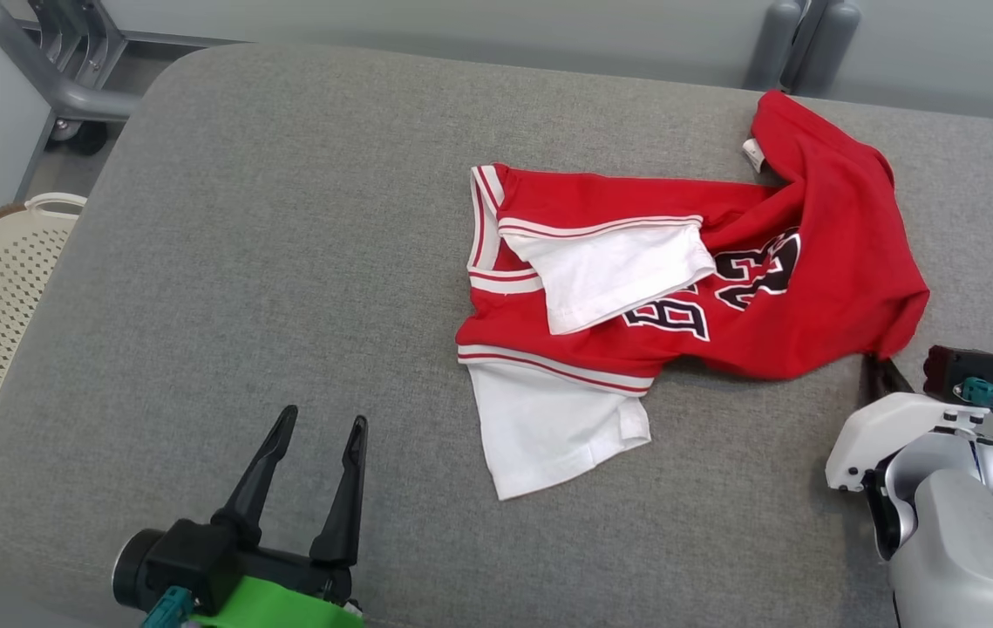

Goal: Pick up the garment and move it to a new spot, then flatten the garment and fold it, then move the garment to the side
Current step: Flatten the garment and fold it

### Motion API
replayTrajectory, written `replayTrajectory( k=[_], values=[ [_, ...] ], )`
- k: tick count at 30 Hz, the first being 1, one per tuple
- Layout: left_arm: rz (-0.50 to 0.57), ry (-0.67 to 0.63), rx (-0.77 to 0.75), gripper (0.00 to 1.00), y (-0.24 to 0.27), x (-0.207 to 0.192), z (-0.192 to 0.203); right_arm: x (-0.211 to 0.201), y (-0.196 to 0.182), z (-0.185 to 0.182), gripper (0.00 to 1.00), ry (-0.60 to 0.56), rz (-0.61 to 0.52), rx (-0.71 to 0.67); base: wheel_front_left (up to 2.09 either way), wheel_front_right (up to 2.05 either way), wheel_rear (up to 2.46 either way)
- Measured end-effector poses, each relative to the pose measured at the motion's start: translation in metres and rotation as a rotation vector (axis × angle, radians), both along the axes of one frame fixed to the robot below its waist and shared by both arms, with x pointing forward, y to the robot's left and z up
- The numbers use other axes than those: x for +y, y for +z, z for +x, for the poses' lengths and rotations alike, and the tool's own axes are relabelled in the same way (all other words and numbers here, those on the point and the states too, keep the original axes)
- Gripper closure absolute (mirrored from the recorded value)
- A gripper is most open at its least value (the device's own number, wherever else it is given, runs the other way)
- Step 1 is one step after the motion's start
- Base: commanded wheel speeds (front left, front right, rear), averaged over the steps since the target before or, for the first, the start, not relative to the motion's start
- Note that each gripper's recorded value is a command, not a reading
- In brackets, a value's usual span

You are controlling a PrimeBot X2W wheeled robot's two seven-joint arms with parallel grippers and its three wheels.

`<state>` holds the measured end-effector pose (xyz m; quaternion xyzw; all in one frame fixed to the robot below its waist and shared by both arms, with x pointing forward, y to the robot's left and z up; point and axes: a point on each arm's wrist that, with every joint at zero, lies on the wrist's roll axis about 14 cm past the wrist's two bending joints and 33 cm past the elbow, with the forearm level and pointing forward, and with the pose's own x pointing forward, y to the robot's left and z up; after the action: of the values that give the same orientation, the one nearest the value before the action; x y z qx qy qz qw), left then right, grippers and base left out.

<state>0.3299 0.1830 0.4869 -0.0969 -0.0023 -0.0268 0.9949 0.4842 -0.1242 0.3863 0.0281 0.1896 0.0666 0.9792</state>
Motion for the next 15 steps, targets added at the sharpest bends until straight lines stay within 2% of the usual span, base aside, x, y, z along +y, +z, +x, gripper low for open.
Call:
replayTrajectory(
  k=[2,9,15],
  values=[
    [0.0,0.0,-0.004,0.0,0.001,0.0,0.0,0.0,0.001,0.0,1.0,-0.002,-0.002,-0.002,0.0,0.0,0.0],
    [0.0,0.006,-0.021,0.0,0.006,0.002,-0.002,-0.012,0.015,0.003,1.0,-0.028,-0.03,-0.052,0.0,0.0,0.0],
    [-0.005,0.003,-0.041,0.0,0.011,0.001,-0.005,-0.032,0.055,0.013,1.0,-0.033,-0.161,-0.158,0.0,0.0,0.0]
  ],
)
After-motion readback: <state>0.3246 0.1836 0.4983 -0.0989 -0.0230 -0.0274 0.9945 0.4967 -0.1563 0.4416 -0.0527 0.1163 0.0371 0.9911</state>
